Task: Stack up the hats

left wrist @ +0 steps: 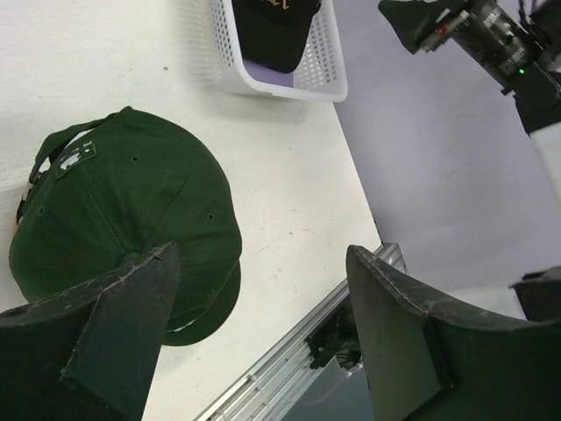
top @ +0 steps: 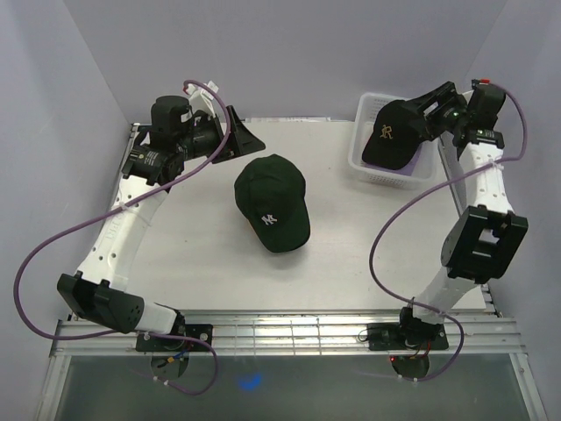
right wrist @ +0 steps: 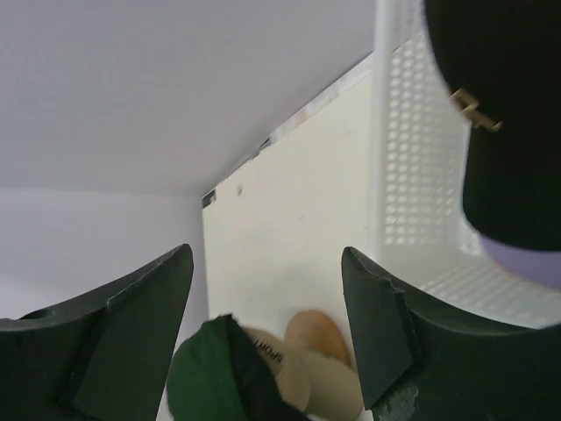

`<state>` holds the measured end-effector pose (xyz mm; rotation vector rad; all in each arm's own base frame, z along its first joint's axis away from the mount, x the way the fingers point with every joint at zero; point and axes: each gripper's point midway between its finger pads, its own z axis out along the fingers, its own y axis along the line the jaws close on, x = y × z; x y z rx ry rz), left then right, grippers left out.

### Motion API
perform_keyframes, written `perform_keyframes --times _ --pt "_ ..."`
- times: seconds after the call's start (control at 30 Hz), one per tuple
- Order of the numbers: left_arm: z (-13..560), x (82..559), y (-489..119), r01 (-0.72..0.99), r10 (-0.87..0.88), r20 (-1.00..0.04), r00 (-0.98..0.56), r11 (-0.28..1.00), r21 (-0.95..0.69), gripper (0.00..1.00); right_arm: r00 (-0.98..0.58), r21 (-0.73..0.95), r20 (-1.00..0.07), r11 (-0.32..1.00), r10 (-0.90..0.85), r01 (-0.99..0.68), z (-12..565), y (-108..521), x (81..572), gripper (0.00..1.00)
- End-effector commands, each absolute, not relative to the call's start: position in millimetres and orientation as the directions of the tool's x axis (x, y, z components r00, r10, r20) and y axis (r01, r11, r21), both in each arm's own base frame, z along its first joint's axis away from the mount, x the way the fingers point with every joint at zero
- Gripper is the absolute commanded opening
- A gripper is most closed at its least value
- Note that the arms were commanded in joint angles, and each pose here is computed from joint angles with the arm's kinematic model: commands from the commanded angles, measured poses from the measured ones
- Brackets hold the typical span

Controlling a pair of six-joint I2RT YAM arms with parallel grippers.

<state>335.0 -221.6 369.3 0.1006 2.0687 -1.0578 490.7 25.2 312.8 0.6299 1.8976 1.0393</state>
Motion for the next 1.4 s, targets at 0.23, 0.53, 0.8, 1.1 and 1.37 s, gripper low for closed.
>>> perform_keyframes --times 0.23,0.53,0.8,1.1,1.37 --pt "402 320 -222 0.489 -0.257 -0.733 -0.629 0.602 -0.631 0.87 -0.525 0.761 -0.489 0.635 0.697 0.134 229 -40 547 0.63" --pt "395 320 -227 0.49 -0.242 -0.729 -0.641 0.602 -0.63 0.87 -0.535 0.672 -0.544 0.718 0.646 0.183 176 -62 553 0.61" --pt "391 322 -229 0.482 -0.237 -0.724 -0.648 0.609 -0.63 0.87 -0.524 0.595 -0.577 0.762 0.627 0.256 154 -78 546 0.6" --pt "386 324 -231 0.479 -0.229 -0.721 -0.654 0.612 -0.629 0.87 -0.537 0.614 -0.605 0.774 0.587 0.154 141 -67 549 0.6" --pt "381 325 -232 0.474 -0.224 -0.72 -0.656 0.621 -0.625 0.87 -0.528 0.639 -0.588 0.752 0.612 0.16 120 -65 556 0.58"
